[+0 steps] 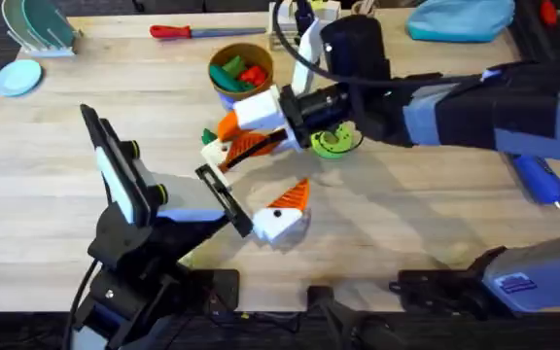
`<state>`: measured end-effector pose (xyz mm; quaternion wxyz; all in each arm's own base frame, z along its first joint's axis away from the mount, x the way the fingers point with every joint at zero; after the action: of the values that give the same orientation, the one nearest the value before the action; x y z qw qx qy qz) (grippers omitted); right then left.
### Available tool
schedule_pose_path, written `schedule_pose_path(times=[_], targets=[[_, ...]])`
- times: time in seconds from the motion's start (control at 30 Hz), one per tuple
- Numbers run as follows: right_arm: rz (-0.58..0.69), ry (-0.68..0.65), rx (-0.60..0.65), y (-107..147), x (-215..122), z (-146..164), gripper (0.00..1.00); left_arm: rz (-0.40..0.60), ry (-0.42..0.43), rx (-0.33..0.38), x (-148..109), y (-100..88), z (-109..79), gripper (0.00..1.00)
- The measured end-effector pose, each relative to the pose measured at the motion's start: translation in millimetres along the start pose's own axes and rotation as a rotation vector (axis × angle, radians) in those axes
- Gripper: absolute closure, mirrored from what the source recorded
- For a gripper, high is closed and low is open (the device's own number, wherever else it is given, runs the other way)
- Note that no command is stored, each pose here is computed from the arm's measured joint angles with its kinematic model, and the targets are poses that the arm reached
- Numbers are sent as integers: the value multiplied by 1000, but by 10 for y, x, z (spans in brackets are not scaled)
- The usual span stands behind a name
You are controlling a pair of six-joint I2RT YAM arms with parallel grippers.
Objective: Pick up the gripper from the table and insert it into the empty holder that is missing its gripper. Then pick up a screw, insert it into the mounting hole, and use the screwdriver to tighten it. Finally, clean up the table by picking up the vegetable and placing it into the bucket.
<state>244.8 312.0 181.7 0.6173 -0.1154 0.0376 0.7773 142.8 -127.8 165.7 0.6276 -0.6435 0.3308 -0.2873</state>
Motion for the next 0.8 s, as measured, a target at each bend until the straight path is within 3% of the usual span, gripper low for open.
schedule_pose_path(times=[0.13, 0.5, 0.63, 0.8], targets=[[-42, 2, -20, -109, -147, -40, 117, 0, 6, 0, 0, 0, -8, 9], [-323, 87, -105, -604, -1004, -262, 99, 0, 10, 1, 0, 0, -12, 8], [-425, 196, -96, -640, -1340, -209, 96, 0, 10, 0, 0, 0, -12, 8], [-470, 473, -92, -454, -1616, -75, 94, 0, 10, 1, 0, -1, -12, 8]])
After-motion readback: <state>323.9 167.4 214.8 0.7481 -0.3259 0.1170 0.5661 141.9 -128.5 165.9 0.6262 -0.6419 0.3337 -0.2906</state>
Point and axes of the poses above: each hand's point on the last joint's axis, 136 mm out from that joint toward the fingers, its own x axis out along the fingers, its own z axis along the line the jaws close on, y = z × x, the point moved 5 cm from there along -x, back along the fingers, and after that the axes turned 4 degrees about x, right-handed, at the moved point
